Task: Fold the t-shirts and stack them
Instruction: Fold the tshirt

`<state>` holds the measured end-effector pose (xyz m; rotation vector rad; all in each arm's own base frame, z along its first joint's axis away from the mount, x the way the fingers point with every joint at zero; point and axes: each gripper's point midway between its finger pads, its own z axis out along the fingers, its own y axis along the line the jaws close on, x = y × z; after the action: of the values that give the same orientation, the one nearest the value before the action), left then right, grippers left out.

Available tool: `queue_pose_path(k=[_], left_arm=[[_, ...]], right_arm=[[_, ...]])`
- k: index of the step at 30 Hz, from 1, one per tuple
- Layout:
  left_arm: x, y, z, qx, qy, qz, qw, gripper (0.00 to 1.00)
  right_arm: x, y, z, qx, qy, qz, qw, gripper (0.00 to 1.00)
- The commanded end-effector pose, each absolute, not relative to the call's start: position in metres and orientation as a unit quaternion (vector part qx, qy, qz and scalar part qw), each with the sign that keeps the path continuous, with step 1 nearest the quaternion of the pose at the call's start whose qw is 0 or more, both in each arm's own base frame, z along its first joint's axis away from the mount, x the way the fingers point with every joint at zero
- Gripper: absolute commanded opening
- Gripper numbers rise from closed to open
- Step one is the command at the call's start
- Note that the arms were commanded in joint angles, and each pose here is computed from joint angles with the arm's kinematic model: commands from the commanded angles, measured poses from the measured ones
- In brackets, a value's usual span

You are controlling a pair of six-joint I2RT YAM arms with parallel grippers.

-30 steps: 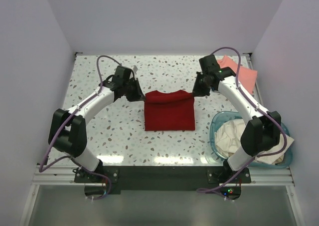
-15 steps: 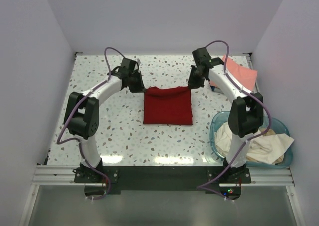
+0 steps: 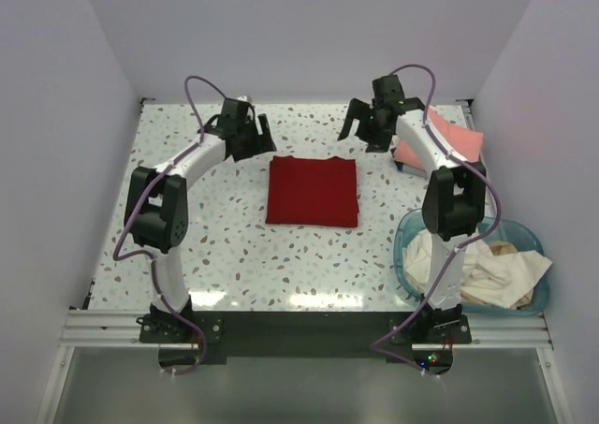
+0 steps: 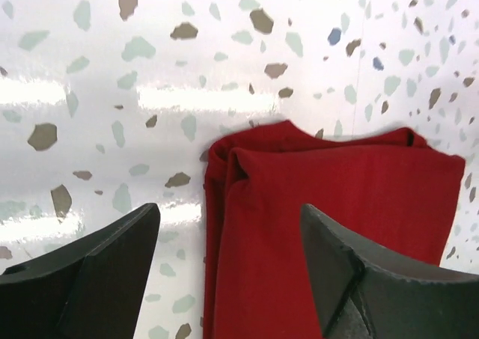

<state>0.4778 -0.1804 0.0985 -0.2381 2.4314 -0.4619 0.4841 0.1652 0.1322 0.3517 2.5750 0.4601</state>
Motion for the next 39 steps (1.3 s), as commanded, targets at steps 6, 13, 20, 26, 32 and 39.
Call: queue_pose_path(k=[6,13,20,26,32,39], left_arm=[[0.460,-0.190,0.123,-0.046,0.901,-0.239,0.360,0.77],[0.429,-0.197,0.096,-0.016,0.905,-0.269,0.328,0.71],[0.428,-0.201,0.071,-0.007,0.914,-0.271,0.301,0.69],[0.430,-0.207,0.052,-0.013,0.918,-0.281,0.279,0.64],[0.435,-0.206,0.034,-0.023,0.927,-0.269,0.261,0.54],[0.429,-0.199,0.014,-0.034,0.939,-0.246,0.237,0.33]], right_arm=[[0.455,0.179,0.155,0.046,0.925,0.268,0.265,0.99],[0.408,0.183,0.127,0.045,0.920,0.310,0.236,0.99],[0.387,0.178,0.095,0.050,0.923,0.326,0.201,0.99],[0.389,0.174,0.062,0.058,0.925,0.337,0.164,0.99],[0.389,0.172,0.038,0.048,0.931,0.333,0.145,0.98],[0.391,0.173,0.027,0.051,0.927,0.345,0.139,0.97]])
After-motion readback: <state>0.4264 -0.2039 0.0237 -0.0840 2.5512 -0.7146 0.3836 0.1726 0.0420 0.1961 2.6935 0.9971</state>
